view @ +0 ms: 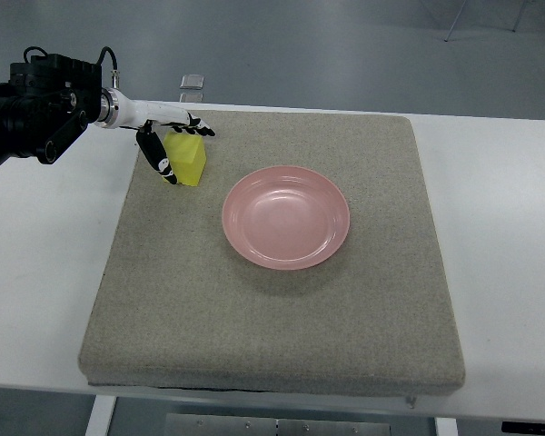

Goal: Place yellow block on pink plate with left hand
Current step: 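Lower the left hand around the yellow cube and close fingers on it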

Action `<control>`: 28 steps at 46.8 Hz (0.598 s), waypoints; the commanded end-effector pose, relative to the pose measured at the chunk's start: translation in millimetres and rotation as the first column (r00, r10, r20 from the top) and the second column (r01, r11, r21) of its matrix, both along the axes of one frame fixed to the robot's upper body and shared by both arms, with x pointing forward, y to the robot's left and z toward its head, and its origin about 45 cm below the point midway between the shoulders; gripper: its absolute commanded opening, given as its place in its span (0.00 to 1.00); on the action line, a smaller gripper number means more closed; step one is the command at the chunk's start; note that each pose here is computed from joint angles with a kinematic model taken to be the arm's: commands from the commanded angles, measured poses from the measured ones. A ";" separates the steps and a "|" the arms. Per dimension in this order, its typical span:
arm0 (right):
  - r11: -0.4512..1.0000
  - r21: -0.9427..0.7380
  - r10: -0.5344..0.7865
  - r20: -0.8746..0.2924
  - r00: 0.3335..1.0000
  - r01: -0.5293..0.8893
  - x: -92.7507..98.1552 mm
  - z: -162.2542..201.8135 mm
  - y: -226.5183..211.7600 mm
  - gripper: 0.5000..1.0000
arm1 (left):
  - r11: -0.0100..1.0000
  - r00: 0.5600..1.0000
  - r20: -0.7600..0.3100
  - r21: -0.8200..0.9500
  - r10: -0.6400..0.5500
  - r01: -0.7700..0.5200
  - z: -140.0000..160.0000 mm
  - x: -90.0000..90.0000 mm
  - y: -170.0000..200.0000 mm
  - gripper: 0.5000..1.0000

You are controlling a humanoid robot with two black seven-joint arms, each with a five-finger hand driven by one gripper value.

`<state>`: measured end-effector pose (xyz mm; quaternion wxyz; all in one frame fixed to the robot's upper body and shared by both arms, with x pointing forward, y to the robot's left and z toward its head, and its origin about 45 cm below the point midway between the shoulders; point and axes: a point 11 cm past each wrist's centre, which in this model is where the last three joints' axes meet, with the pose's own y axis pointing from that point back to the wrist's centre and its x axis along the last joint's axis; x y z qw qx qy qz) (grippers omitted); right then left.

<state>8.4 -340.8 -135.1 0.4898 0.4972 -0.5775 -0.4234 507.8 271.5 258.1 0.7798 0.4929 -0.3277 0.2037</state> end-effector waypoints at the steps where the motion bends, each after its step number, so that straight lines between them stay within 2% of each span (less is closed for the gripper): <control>1: 1.000 0.000 0.000 -0.001 1.000 0.000 -0.8 0.0 0.0 0.85 | 1.000 1.000 0.011 0.003 -0.006 0.006 -0.6 0.6 -2.5 0.99; 13: 1.000 0.000 0.000 0.000 1.000 0.000 0.1 0.0 0.0 0.85 | 1.000 1.000 0.013 -0.002 -0.004 0.004 -0.8 0.6 -2.6 0.98; 19: 1.000 0.000 0.000 0.000 1.000 0.000 0.1 0.0 0.0 0.85 | 1.000 1.000 0.013 -0.004 -0.006 0.006 -1.0 0.6 -3.6 0.94; 28: 1.000 0.000 0.000 0.000 1.000 0.000 0.1 0.0 0.0 0.85 | 1.000 1.000 0.011 0.002 -0.008 0.008 -1.5 0.3 -3.2 0.64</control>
